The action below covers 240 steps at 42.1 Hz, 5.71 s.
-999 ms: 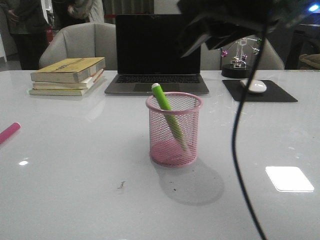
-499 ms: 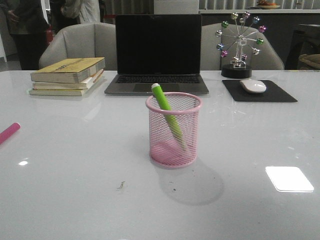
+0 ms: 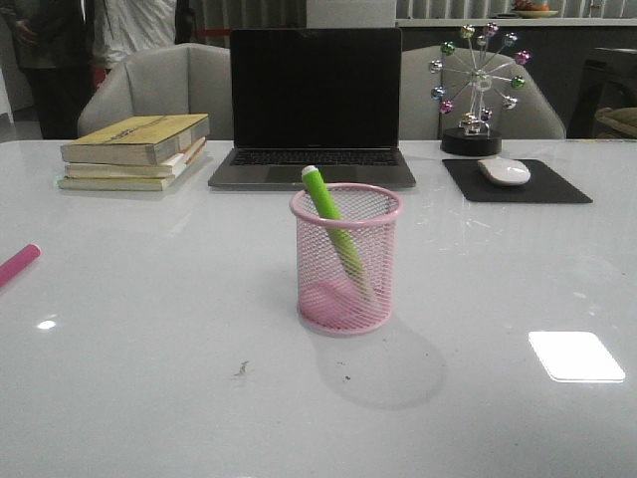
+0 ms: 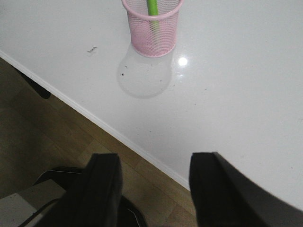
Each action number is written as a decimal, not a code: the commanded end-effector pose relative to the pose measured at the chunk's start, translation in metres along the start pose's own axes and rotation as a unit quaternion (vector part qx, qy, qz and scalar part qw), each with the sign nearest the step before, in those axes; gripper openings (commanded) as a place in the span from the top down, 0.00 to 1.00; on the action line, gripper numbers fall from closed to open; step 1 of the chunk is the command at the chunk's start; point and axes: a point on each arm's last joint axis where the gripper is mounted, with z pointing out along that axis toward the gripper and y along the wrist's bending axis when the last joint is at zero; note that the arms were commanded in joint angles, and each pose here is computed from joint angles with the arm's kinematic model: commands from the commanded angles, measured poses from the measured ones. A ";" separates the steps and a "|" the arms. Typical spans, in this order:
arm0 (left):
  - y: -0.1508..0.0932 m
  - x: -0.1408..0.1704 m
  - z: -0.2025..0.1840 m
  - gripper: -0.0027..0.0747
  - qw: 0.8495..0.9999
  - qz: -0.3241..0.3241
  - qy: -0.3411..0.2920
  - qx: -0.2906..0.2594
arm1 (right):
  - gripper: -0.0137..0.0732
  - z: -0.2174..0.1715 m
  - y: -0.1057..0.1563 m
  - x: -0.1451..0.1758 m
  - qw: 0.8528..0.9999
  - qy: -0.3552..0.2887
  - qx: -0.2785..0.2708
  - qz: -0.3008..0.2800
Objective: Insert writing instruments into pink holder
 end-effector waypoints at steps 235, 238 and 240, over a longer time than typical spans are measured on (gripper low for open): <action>-0.054 0.027 -0.043 0.84 0.950 0.196 -0.177 0.170 | 0.77 -0.006 -0.001 -0.011 0.999 -0.039 0.006 -0.013; -0.054 0.027 -0.043 0.84 0.950 0.196 -0.177 0.170 | 0.77 -0.006 -0.001 -0.011 0.999 -0.040 0.006 -0.013; -0.054 0.027 -0.043 0.84 0.950 0.196 -0.177 0.170 | 0.77 -0.006 -0.001 -0.011 0.999 -0.039 0.006 -0.013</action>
